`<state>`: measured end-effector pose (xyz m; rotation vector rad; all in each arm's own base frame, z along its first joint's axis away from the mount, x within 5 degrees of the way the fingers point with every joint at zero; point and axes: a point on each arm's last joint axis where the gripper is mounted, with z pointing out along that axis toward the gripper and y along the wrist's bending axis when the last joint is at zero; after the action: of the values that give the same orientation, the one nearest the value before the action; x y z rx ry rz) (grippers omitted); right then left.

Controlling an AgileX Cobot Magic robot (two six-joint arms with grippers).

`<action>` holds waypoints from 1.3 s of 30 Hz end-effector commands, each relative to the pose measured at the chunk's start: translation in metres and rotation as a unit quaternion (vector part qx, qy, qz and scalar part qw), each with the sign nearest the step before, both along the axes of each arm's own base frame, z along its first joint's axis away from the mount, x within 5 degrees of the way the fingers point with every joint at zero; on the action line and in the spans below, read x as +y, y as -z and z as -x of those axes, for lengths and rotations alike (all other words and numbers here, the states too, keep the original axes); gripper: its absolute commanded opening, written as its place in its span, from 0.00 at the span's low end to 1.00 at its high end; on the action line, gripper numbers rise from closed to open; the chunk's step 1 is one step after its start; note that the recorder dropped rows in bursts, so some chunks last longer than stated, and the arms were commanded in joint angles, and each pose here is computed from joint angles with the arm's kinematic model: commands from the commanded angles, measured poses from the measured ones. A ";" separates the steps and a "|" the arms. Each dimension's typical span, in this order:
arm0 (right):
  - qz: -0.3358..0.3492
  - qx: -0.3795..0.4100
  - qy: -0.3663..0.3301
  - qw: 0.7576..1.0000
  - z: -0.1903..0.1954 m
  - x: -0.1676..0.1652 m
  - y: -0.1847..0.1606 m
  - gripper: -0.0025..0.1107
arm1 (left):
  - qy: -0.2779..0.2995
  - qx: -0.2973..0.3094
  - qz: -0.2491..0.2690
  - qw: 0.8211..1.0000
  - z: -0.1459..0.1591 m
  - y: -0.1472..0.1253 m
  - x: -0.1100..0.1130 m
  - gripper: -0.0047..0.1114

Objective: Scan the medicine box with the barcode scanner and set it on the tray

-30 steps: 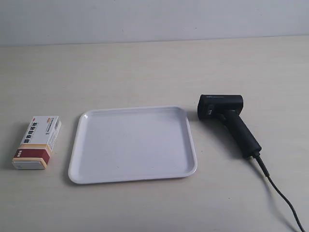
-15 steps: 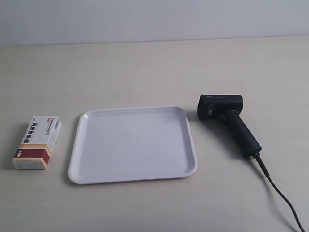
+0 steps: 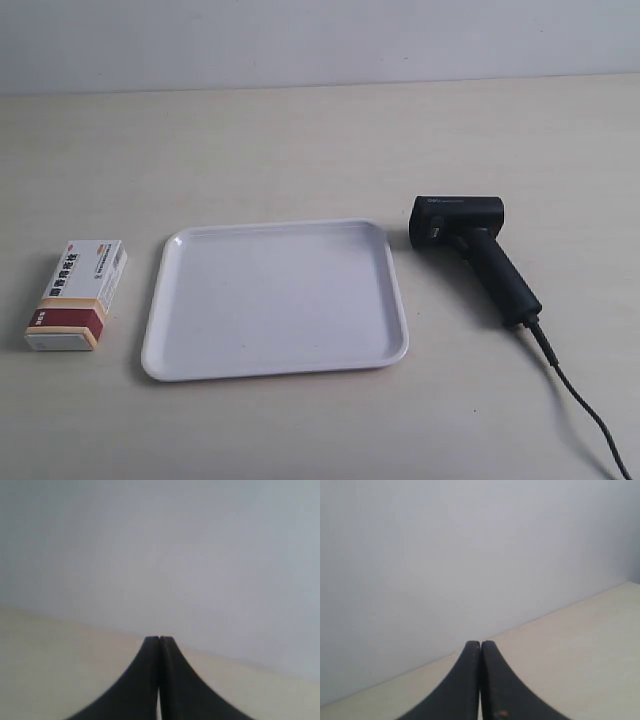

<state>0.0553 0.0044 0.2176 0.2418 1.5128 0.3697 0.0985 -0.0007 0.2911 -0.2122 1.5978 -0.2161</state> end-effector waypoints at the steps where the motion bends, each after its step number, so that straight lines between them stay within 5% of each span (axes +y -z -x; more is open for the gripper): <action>1: 0.004 -0.007 -0.002 1.000 0.001 0.000 -0.008 0.02 | 0.017 0.221 -0.012 0.975 -0.055 0.030 -0.004 0.04; 3: 0.010 0.008 -0.003 1.000 -0.001 0.001 -0.006 0.02 | 0.041 0.285 -0.046 0.956 -0.075 0.052 -0.009 0.08; 6: 0.016 0.018 -0.002 1.000 -0.002 0.001 -0.005 0.02 | 0.089 0.346 -0.087 0.930 -0.101 0.087 -0.026 0.27; 12: 0.019 0.026 -0.002 0.999 -0.004 0.001 -0.003 0.02 | 0.158 0.383 -0.163 0.895 -0.136 0.129 -0.055 0.94; 13: 0.019 0.028 -0.003 0.999 -0.004 0.001 -0.003 0.02 | 0.160 0.399 -0.165 0.888 -0.140 0.138 -0.056 0.94; 20: 0.019 0.030 -0.003 0.999 -0.004 0.001 -0.003 0.02 | 0.170 0.437 -0.183 0.864 -0.153 0.174 -0.059 0.94; 23: 0.019 0.030 -0.003 0.999 -0.004 0.001 -0.003 0.02 | 0.178 0.437 -0.197 0.860 -0.154 0.179 -0.059 0.86; 26: 0.019 0.030 -0.003 0.999 -0.004 0.001 -0.003 0.02 | 0.179 0.431 -0.202 0.861 -0.156 0.182 -0.060 0.62; 31: 0.019 0.027 -0.003 0.999 -0.004 0.001 -0.003 0.02 | 0.178 0.422 -0.202 0.866 -0.160 0.179 -0.060 0.04; 36: 0.014 0.011 0.001 1.000 -0.007 0.000 -0.007 0.02 | 0.199 0.384 -0.235 0.871 -0.172 0.141 -0.068 0.04; 39: 0.021 0.057 -0.009 0.998 -0.017 0.002 -0.001 0.02 | 0.254 0.329 -0.308 0.856 -0.177 0.108 -0.093 0.04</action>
<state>0.0645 0.0050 0.2203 0.2364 1.5747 0.3483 0.2726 -0.0735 0.1565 0.5341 2.4101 -0.0386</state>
